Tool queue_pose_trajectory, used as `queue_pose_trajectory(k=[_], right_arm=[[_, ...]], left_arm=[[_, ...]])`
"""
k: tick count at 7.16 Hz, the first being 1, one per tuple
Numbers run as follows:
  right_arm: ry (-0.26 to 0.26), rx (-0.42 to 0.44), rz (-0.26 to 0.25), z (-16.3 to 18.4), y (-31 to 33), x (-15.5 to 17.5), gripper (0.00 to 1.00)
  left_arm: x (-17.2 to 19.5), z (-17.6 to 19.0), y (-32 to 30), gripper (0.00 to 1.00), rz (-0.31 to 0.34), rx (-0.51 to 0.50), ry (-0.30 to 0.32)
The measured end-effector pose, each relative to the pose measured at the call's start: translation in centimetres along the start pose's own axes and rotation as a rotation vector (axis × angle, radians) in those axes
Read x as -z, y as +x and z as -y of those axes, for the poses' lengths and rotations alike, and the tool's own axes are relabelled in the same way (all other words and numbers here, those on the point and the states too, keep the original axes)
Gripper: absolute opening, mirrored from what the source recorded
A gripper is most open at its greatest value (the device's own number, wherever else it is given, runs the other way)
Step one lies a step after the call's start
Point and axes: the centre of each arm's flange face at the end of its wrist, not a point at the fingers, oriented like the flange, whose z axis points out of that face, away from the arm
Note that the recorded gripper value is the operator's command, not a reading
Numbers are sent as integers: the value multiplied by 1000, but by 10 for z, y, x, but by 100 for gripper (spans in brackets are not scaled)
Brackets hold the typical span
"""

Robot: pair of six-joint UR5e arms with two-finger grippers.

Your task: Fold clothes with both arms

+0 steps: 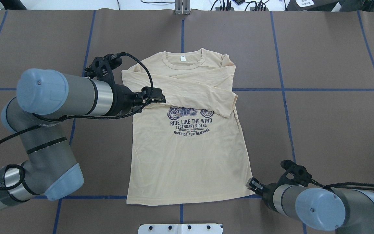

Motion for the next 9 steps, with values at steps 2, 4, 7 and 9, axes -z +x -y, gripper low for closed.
queue_pose_trajectory(k=[2,4,7,9], right_arm=[[8,1,4,0,0,0,62],[7,3,4,-1,0,-1,62],[2,10,2,-5,1,-2,61],[0,12,1,-7,1,-3,20]], left_arm=[[1,-1,-3,96,3,1,1],[1,-2,-9,96,10,2,-1],[1,-3,-10,96,12,2,-1],[1,-2,-10,96,12,3,-1]])
